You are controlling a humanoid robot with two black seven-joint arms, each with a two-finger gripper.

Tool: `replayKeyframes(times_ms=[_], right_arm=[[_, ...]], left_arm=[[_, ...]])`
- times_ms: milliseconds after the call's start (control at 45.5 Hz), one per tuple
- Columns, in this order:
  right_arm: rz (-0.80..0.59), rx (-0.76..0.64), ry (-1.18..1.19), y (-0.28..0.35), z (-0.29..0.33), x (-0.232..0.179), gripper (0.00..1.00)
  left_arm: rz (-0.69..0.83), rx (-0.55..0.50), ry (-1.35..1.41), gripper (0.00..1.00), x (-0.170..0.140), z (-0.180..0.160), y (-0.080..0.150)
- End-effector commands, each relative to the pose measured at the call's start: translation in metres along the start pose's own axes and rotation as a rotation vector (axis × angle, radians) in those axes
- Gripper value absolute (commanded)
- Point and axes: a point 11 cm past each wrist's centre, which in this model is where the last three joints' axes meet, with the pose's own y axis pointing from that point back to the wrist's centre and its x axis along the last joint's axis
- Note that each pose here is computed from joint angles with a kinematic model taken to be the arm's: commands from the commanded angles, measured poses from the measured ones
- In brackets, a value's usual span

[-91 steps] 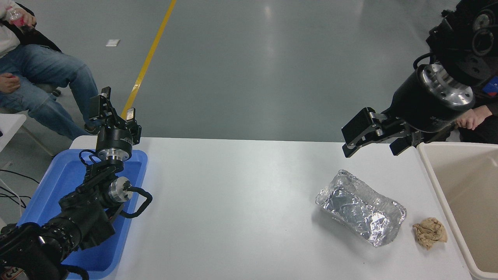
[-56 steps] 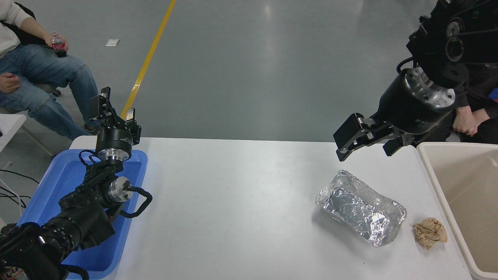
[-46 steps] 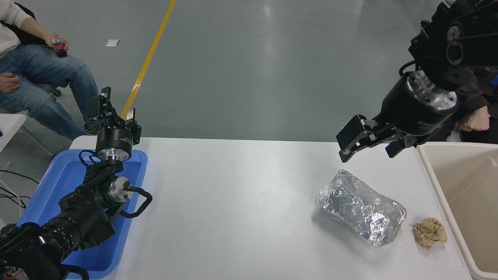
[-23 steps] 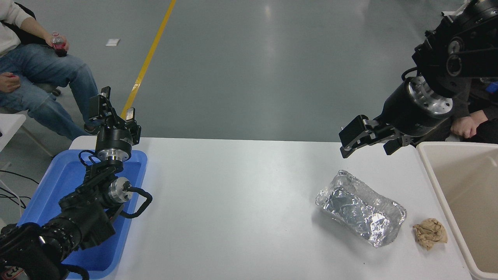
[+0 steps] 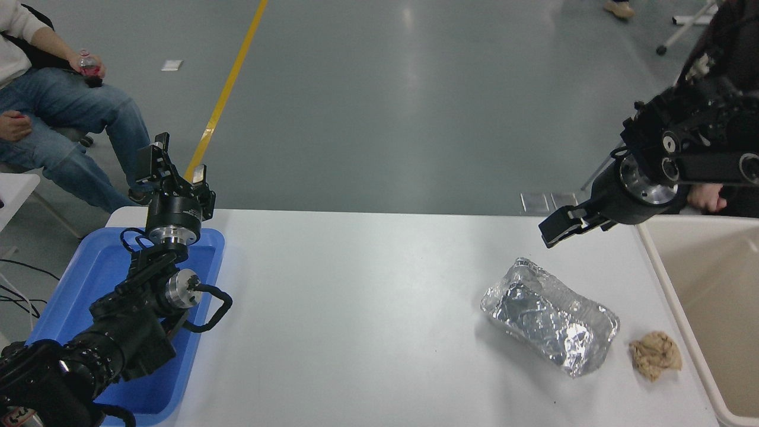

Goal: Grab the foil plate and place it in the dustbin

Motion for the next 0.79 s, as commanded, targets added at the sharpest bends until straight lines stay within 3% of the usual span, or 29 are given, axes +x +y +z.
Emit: replayKeyframes(times_ms=[0,418,769], right_arm=[[0.047,-0.019,0.044,-0.052,0.018,-0.01,1.0],[0.048,-0.047,0.006,-0.126,0.038,-0.042,1.0],[0.06,-0.068,-0.034,-0.153,0.043,-0.058,1.0]], left_arm=[[-0.001,-0.001,0.0,1.0,-0.001,0.0,0.0],[-0.001,-0.001,0.0,1.0,-0.001,0.0,0.0],[-0.001,-0.001,0.0,1.0,-0.001,0.0,0.0]])
